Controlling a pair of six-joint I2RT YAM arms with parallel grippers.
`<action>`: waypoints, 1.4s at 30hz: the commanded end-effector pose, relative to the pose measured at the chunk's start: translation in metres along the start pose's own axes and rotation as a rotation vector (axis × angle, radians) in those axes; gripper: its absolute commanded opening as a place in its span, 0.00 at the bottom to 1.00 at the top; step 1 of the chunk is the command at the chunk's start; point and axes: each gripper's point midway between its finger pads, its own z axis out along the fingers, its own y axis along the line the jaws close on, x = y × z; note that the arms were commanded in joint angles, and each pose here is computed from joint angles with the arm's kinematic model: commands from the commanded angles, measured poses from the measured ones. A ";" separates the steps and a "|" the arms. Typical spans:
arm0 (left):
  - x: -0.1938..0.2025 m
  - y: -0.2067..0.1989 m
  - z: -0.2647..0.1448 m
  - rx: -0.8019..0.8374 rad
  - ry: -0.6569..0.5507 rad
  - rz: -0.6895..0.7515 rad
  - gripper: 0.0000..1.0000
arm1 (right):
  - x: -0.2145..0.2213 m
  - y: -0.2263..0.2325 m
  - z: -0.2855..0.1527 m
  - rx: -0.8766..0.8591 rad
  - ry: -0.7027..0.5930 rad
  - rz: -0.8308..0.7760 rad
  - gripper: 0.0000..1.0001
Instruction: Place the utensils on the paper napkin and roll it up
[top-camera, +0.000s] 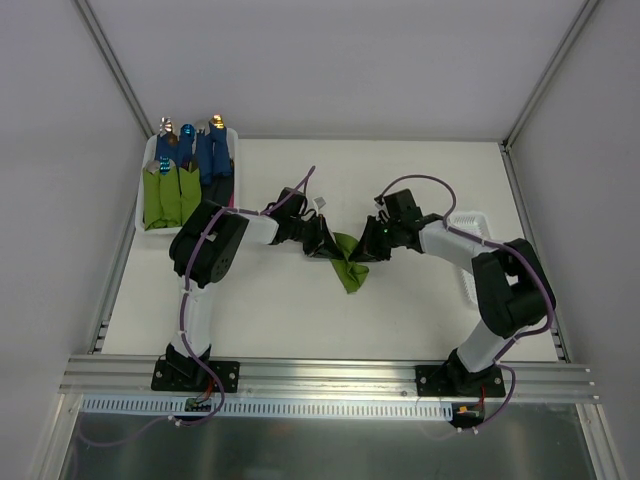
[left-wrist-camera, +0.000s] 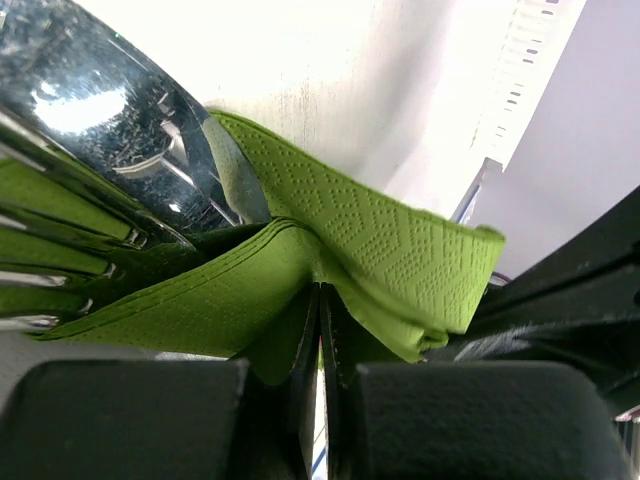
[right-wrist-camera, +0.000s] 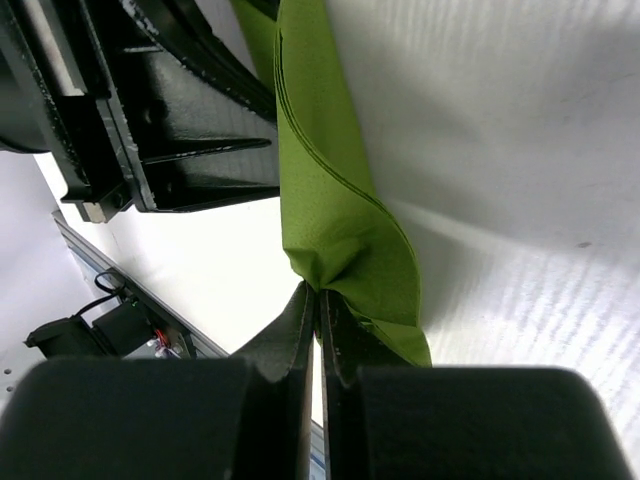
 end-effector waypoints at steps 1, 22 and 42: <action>0.000 0.036 0.004 -0.114 -0.023 -0.038 0.00 | -0.007 0.032 -0.002 -0.093 -0.011 -0.010 0.03; -0.002 0.037 0.003 -0.117 -0.028 -0.035 0.00 | 0.028 0.020 0.014 -0.132 0.069 0.076 0.41; -0.001 0.036 0.003 -0.117 -0.029 -0.028 0.00 | 0.013 0.026 -0.006 -0.157 -0.043 0.005 0.64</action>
